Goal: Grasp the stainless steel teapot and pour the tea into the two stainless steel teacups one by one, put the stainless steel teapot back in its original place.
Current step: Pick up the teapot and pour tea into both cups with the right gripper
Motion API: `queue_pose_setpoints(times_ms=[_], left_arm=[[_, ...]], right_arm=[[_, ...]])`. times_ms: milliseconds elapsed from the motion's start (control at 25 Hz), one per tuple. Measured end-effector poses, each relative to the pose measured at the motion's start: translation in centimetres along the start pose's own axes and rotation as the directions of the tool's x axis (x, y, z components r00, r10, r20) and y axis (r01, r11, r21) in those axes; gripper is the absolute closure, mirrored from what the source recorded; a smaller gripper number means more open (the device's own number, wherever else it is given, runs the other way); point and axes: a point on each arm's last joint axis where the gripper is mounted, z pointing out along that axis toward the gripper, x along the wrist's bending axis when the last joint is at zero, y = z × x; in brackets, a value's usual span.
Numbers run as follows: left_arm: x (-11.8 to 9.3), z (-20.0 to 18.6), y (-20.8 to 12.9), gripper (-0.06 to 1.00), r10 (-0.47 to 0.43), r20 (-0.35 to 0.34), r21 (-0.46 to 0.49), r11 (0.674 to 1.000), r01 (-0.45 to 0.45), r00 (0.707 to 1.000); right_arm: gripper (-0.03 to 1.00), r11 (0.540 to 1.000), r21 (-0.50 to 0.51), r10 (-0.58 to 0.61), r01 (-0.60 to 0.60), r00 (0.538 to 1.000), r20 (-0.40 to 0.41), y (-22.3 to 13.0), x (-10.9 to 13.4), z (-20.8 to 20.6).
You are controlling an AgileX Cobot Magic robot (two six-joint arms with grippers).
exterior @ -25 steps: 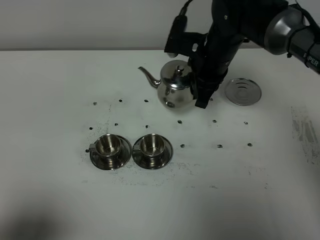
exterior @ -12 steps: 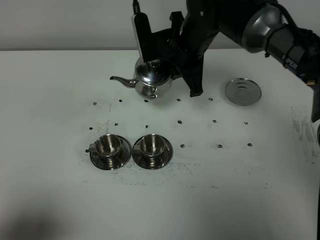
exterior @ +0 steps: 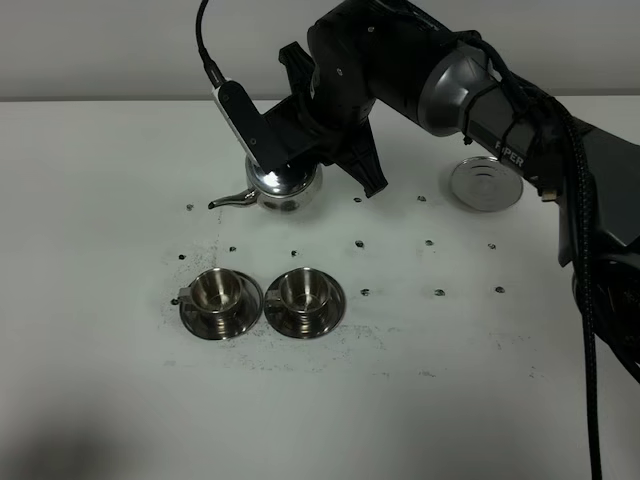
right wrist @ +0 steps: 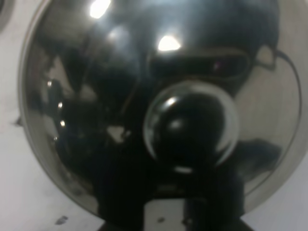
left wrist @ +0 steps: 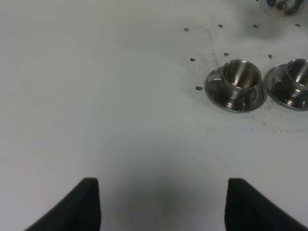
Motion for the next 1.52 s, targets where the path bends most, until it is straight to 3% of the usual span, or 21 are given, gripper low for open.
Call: queue_pose_setpoints(times_ms=[320, 600, 1520], left_arm=[[0.0, 0.0, 0.0, 0.41, 0.000, 0.000, 0.000, 1.000, 0.000, 1.000], [0.0, 0.0, 0.0, 0.41, 0.000, 0.000, 0.000, 1.000, 0.000, 1.000], [0.0, 0.0, 0.0, 0.41, 0.000, 0.000, 0.000, 1.000, 0.000, 1.000]], right_arm=[[0.80, 0.995, 0.031, -0.094, 0.093, 0.995, 0.034, 2.0, -0.1, -0.4], [0.80, 0.981, 0.048, -0.188, 0.188, 0.982, 0.006, 2.8, 0.3, 1.2], [0.80, 0.933, 0.114, -0.345, 0.343, 0.939, 0.001, 5.6, 1.0, 2.6]])
